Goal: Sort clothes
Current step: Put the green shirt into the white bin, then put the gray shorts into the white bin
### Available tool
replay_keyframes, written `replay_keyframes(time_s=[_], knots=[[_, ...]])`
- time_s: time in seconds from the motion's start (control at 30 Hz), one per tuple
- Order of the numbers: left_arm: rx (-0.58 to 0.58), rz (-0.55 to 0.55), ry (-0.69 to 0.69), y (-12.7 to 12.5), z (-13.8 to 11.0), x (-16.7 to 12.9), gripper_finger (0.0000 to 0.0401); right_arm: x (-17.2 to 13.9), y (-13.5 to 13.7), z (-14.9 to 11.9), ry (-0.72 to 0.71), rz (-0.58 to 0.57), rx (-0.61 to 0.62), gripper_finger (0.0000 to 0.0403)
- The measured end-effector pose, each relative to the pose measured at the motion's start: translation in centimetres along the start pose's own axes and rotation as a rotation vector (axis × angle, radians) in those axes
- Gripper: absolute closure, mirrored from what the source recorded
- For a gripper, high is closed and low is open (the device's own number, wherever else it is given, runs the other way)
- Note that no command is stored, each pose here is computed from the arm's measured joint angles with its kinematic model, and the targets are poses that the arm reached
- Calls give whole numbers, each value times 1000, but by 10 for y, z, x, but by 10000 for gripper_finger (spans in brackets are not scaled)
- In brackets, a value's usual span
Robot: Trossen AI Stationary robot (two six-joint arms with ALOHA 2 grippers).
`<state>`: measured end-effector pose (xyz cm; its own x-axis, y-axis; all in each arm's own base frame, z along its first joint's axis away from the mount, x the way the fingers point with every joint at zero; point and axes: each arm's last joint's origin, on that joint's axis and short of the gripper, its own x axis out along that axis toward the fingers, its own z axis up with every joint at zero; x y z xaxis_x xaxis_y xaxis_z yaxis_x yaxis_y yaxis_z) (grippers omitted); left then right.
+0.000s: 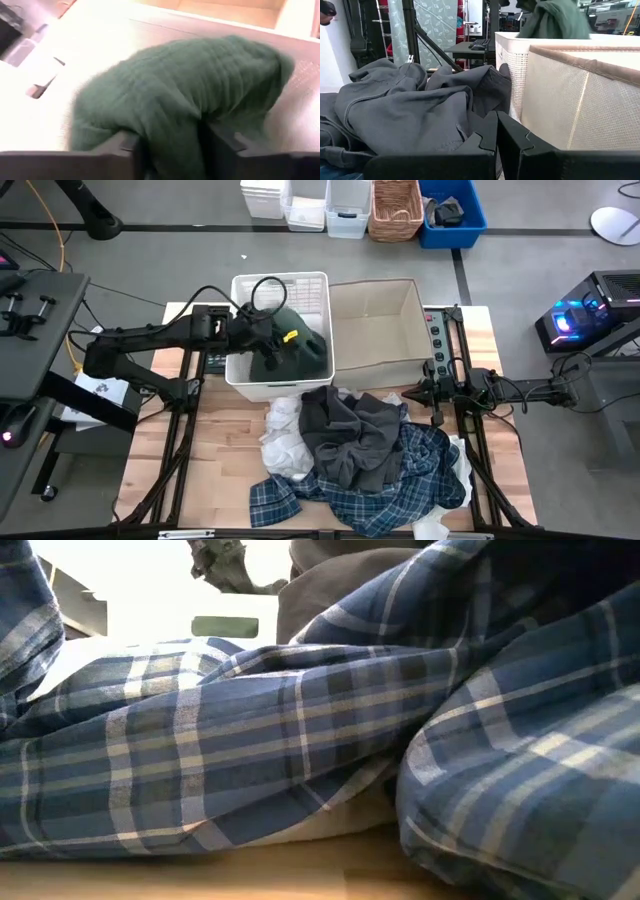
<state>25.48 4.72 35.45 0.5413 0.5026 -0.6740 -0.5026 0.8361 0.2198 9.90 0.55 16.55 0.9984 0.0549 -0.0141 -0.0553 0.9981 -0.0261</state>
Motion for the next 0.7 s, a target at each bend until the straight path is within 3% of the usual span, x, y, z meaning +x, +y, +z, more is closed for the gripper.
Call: replay_keyframes(time_s=[0.17,0.3,0.37,0.5,0.6,0.7], knots=[[18,-52,-41,3,13,-17,140,0,0,0,0,0,0,402],[25,-56,-125,12,32,-40,102,0,0,0,0,0,0,402],[-7,-139,-165,14,40,-53,99,0,0,0,0,0,0,402],[-56,-461,-227,2,50,-70,97,0,0,0,0,0,0,402],[81,-566,-235,-29,47,-74,97,0,0,0,0,0,0,402],[322,-514,-221,-71,42,-60,96,0,0,0,0,0,0,402]])
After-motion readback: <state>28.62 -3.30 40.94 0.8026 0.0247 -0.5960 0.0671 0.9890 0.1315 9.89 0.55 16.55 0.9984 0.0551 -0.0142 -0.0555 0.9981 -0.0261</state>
